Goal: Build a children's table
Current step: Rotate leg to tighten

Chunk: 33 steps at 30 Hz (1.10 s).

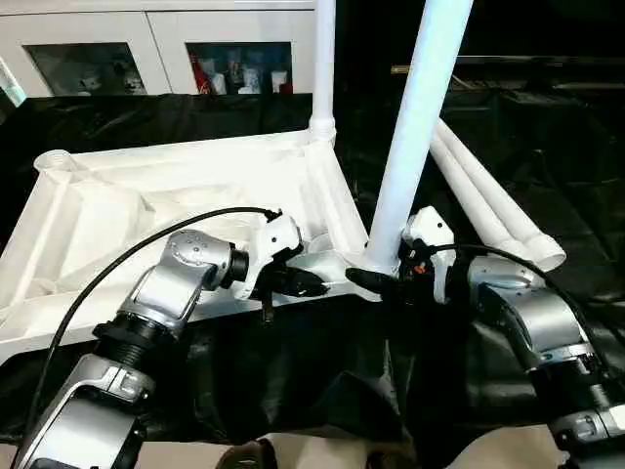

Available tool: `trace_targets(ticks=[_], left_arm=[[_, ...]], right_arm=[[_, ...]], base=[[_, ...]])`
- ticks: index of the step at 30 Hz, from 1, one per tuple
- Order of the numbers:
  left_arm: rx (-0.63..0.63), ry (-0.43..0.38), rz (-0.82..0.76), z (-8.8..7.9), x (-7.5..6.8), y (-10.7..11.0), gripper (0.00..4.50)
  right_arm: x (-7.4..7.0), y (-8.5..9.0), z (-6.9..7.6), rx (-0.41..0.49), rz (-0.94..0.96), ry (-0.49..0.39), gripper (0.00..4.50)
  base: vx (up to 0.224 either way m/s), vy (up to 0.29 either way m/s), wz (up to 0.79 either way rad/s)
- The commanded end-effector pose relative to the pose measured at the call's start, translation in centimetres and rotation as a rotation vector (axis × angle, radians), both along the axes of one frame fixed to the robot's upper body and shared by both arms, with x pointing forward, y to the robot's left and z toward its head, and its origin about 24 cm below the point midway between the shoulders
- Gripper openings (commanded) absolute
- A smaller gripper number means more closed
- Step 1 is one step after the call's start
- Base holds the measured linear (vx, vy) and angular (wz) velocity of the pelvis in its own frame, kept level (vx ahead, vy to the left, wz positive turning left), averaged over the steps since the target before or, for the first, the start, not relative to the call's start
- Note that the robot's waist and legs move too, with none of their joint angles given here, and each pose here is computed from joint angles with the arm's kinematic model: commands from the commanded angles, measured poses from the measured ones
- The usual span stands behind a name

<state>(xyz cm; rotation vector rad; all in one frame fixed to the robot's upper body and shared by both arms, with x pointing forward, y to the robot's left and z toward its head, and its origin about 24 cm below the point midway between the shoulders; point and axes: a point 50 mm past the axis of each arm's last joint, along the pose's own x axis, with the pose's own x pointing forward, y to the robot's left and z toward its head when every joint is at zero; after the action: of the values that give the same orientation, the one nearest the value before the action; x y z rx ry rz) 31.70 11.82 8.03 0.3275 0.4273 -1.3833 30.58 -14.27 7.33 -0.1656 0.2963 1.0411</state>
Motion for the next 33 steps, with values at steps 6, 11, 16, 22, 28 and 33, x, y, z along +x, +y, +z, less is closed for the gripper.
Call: trace_targets(ticks=[6, 11, 16, 22, 28, 33], left_arm=[[-0.098, -0.082, 0.143, 1.4, 1.6, -3.4, 0.0], [-0.112, -0.108, 0.334, 1.7, 3.0, -5.9, 0.0], [-0.155, -0.118, 0.367, 2.2, 3.1, -7.9, 0.0], [-0.153, -0.123, 0.32, 1.9, 2.8, -7.7, 0.0], [-0.141, -0.125, 0.232, 1.5, 2.0, -6.6, 0.0], [-0.143, -0.105, 0.127, 1.4, 1.3, -5.2, 0.0]], right_arm=[[2.4, 0.9, -3.4, -0.003, -0.446, 0.065, 2.78], [3.9, 3.7, -3.8, 0.026, -0.592, 0.091, 2.77], [4.5, 6.5, -3.3, 0.06, -0.564, 0.084, 3.33], [5.0, 7.2, -2.3, 0.08, -0.545, 0.032, 3.93], [5.0, 5.6, -1.9, 0.063, -0.509, -0.022, 3.93], [4.1, 3.1, -1.5, 0.001, -0.364, -0.049, 3.93]], base=[[0.0, 0.0, 0.0], [0.0, 0.0, 0.0], [0.0, 0.0, 0.0], [0.0, 0.0, 0.0], [0.0, 0.0, 0.0], [0.0, 0.0, 0.0]])
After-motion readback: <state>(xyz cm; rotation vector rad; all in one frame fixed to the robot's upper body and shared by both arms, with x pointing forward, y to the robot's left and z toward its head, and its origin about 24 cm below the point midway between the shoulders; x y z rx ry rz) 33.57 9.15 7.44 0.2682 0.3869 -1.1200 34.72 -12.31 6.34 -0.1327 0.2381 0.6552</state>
